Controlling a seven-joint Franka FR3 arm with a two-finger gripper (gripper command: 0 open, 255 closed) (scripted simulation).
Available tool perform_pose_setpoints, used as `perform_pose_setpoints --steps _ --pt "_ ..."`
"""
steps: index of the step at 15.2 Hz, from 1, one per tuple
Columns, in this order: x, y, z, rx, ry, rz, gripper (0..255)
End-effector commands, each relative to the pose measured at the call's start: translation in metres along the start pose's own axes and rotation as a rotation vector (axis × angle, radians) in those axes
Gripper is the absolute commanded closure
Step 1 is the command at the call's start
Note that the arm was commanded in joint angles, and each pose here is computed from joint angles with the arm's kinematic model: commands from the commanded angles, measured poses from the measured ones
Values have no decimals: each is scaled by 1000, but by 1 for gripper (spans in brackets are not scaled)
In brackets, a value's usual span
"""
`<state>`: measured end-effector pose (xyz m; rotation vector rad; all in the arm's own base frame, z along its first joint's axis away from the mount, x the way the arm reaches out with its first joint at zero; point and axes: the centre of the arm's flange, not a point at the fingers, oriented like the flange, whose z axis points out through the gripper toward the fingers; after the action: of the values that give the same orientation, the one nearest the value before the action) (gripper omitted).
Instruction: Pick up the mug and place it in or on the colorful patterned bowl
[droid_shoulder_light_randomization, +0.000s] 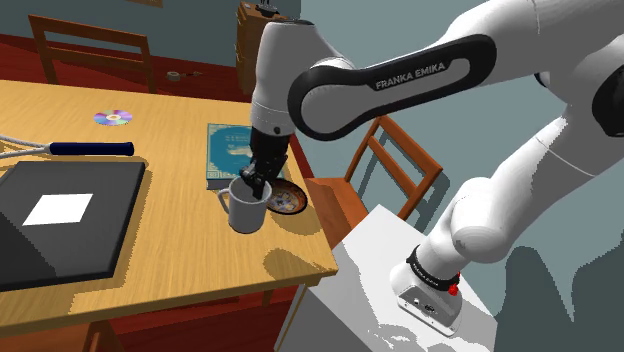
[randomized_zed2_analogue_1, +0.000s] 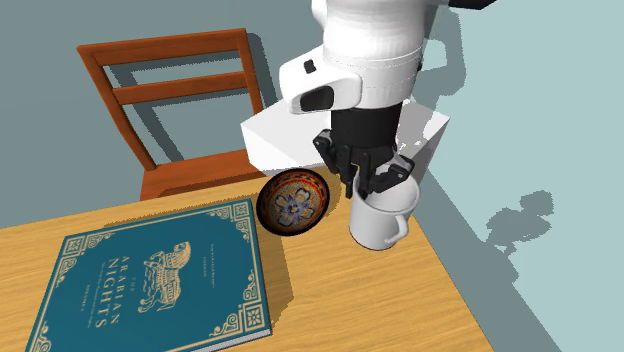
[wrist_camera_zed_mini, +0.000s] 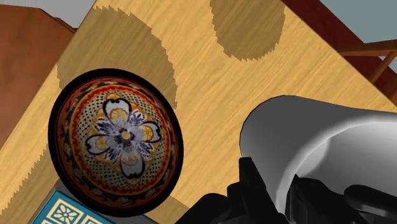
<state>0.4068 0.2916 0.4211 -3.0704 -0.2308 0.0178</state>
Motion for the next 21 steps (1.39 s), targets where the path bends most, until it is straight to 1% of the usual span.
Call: perform_pose_setpoints --steps 1,8,19,21 --pt "0 -2 -11 0 0 0 255" --pt "0 -4 -48 0 0 0 255" --pt "18 137 -80 0 0 0 255" --pt "18 139 -75 0 0 0 255"
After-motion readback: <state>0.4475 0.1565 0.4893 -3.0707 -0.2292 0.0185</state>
